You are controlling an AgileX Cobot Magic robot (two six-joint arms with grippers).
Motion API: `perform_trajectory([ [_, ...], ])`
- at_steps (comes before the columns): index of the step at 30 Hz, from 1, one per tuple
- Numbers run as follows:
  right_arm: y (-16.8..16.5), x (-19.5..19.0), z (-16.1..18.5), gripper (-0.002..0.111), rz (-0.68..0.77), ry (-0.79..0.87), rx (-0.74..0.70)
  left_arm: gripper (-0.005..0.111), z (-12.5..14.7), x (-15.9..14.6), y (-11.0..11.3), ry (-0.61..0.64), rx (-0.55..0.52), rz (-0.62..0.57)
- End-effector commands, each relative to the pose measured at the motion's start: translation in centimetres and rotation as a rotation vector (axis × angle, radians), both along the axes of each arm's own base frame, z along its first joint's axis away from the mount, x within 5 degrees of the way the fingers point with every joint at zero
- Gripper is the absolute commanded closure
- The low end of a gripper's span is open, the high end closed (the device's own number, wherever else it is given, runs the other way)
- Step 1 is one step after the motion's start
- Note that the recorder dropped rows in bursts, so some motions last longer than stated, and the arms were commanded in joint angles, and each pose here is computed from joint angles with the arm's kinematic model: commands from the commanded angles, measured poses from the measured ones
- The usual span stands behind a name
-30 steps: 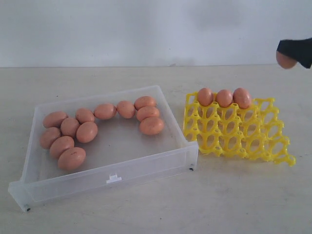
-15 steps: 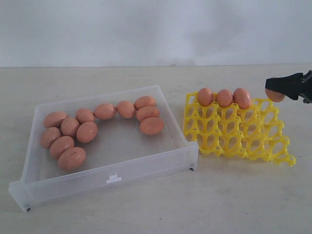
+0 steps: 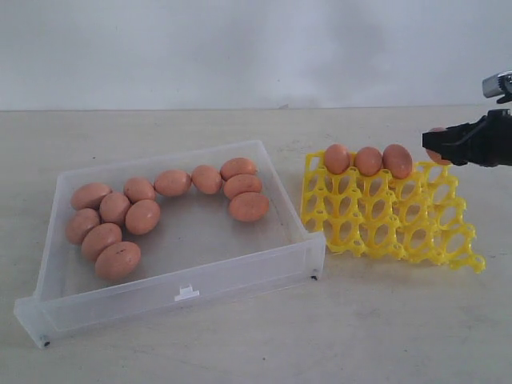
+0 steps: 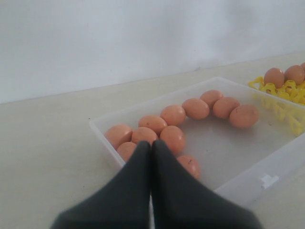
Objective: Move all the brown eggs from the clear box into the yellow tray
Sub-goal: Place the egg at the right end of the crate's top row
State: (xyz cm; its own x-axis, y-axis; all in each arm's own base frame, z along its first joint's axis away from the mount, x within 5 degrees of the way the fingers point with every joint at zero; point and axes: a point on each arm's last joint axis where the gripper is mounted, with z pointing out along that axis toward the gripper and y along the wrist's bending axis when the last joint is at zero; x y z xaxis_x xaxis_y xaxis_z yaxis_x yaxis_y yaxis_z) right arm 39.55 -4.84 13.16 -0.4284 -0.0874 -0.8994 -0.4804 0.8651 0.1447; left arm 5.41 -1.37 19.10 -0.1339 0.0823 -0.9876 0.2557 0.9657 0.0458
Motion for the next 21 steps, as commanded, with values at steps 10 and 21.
perform_trajectory([
  [10,0.1,0.3,-1.7,0.057,-0.002,0.0,0.042,0.111,0.1,0.0,0.0,-0.01,-0.002,-0.001],
  [21,3.0,0.4,7.1,0.05,0.037,-0.256,0.554,0.111,0.1,0.0,0.0,-0.01,-0.002,-0.001],
])
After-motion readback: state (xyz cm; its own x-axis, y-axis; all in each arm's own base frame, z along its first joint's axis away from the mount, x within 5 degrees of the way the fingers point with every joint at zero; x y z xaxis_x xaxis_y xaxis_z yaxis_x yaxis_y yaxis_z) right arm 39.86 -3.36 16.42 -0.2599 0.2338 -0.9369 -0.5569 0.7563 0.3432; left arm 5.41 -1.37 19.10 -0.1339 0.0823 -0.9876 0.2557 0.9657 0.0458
